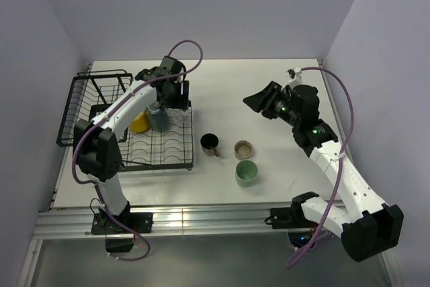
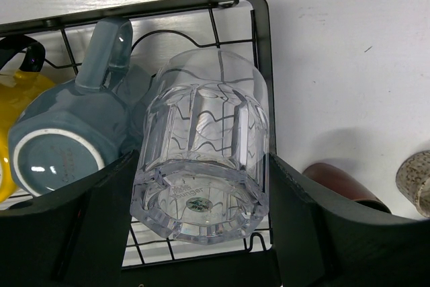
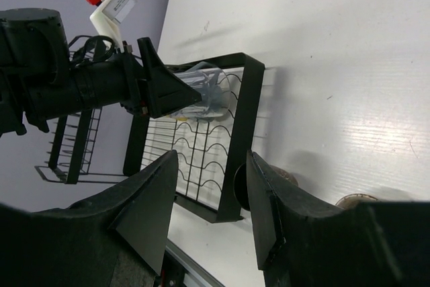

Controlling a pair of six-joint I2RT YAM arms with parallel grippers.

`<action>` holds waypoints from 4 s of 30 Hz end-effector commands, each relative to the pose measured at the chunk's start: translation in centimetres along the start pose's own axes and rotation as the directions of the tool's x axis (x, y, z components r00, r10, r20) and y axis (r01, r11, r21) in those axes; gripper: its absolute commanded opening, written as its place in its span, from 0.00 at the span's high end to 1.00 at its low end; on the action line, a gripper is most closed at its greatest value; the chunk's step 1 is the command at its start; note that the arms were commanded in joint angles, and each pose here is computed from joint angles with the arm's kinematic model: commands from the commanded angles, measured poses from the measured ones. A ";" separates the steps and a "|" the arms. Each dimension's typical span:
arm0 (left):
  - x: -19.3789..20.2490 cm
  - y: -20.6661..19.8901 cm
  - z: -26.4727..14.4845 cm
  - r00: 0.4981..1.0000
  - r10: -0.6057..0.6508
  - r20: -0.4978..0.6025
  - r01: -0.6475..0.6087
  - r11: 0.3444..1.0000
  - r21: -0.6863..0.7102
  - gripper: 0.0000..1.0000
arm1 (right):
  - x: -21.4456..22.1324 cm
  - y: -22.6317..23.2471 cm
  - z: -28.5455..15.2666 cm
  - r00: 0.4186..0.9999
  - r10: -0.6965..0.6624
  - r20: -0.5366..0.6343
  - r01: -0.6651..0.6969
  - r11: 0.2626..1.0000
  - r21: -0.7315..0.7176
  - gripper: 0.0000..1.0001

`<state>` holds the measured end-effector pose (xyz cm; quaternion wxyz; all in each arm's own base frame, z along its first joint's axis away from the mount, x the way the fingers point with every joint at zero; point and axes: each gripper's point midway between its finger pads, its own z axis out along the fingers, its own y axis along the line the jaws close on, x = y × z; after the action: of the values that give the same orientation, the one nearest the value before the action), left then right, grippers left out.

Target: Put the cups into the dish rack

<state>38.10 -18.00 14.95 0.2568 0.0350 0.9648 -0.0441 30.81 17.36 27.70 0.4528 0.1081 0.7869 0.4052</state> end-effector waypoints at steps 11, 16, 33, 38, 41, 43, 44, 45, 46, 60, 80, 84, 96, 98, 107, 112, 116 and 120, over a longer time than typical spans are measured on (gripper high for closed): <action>-1.2 -0.3 0.8 1.000 0.010 0.014 -0.010 1.000 -0.018 1.00 | -0.8 0.2 0.3 0.999 -0.030 0.026 0.030 0.999 -0.017 0.47; -1.2 -0.7 1.7 1.000 0.017 -0.005 -0.017 0.999 -0.033 1.00 | -0.7 0.1 0.3 0.999 -0.032 0.024 0.033 0.999 -0.011 0.47; -0.7 -0.3 4.1 0.999 0.012 -0.043 -0.016 0.996 -0.087 0.65 | -0.6 -0.2 0.4 0.999 -0.038 0.018 0.038 0.999 0.003 0.47; -0.8 -0.4 4.4 0.999 0.015 -0.041 -0.018 0.996 -0.082 0.41 | -0.5 -0.4 0.5 0.999 -0.039 0.016 0.039 0.999 0.009 0.46; -0.9 -0.6 4.5 0.999 0.020 -0.034 -0.022 0.996 -0.081 0.33 | -0.6 -0.5 0.5 0.999 -0.041 0.017 0.040 0.999 0.011 0.46; -1.0 -0.6 4.4 0.999 0.021 -0.028 -0.023 0.997 -0.080 0.30 | -0.5 -0.5 0.5 0.999 -0.040 0.016 0.040 0.999 0.012 0.46; -1.0 -0.7 4.4 0.999 0.020 -0.027 -0.022 0.997 -0.079 0.29 | -0.5 -0.5 0.5 0.999 -0.040 0.015 0.040 0.999 0.010 0.46; -1.0 -0.8 4.5 1.000 0.022 -0.022 -0.024 0.997 -0.074 0.28 | -0.5 -0.5 0.5 0.999 -0.042 0.016 0.041 0.999 0.012 0.46; -1.0 -0.8 4.4 1.000 0.025 -0.019 -0.026 0.997 -0.070 0.27 | -0.5 -0.5 0.5 0.999 -0.042 0.016 0.041 0.999 0.012 0.46; -1.6 -1.4 4.1 0.999 0.048 0.014 -0.047 0.996 -0.071 0.16 | -0.4 -0.6 0.5 0.999 -0.045 0.011 0.045 0.999 0.013 0.46; -7.5 -3.1 -4.2 0.971 0.073 0.228 -0.052 0.994 -0.095 0.16 | -0.6 -0.9 0.2 0.998 -0.066 0.016 0.065 0.997 0.042 0.46; -8.5 -4.1 -8.1 0.950 0.053 0.309 -0.037 0.998 -0.058 0.16 | -0.1 -0.9 0.0 0.996 -0.090 0.004 0.089 0.994 0.059 0.46; -6.2 -3.9 -23.4 0.813 -0.166 0.558 0.008 0.961 0.275 0.14 | 7.5 0.8 0.9 0.939 -0.304 -0.161 0.325 0.937 0.129 0.47; -5.3 -3.2 -23.9 0.803 -0.184 0.566 0.020 0.959 0.284 0.14 | 9.5 1.5 1.6 0.916 -0.344 -0.206 0.370 0.924 0.102 0.48; -2.4 -0.7 -28.1 0.778 -0.221 0.588 0.029 0.947 0.319 0.14 | 14.9 2.9 5.5 0.810 -0.479 -0.340 0.533 0.841 0.086 0.48; -1.8 -0.3 -29.1 0.762 -0.252 0.597 0.040 0.938 0.345 0.14 | 17.4 2.4 7.2 0.751 -0.514 -0.414 0.596 0.798 0.089 0.50; -1.7 -0.1 -29.4 0.755 -0.266 0.599 0.047 0.934 0.355 0.14 | 19.1 2.3 7.7 0.708 -0.546 -0.448 0.641 0.763 0.083 0.50; -1.6 0.0 -29.6 0.754 -0.268 0.600 0.051 0.934 0.353 0.14 | 20.2 1.5 8.1 0.677 -0.554 -0.485 0.673 0.732 0.103 0.50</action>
<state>25.27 -14.96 40.75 0.5517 -0.0211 0.8050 -0.2171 24.68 33.26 12.77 0.3406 -0.1924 0.9082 0.1491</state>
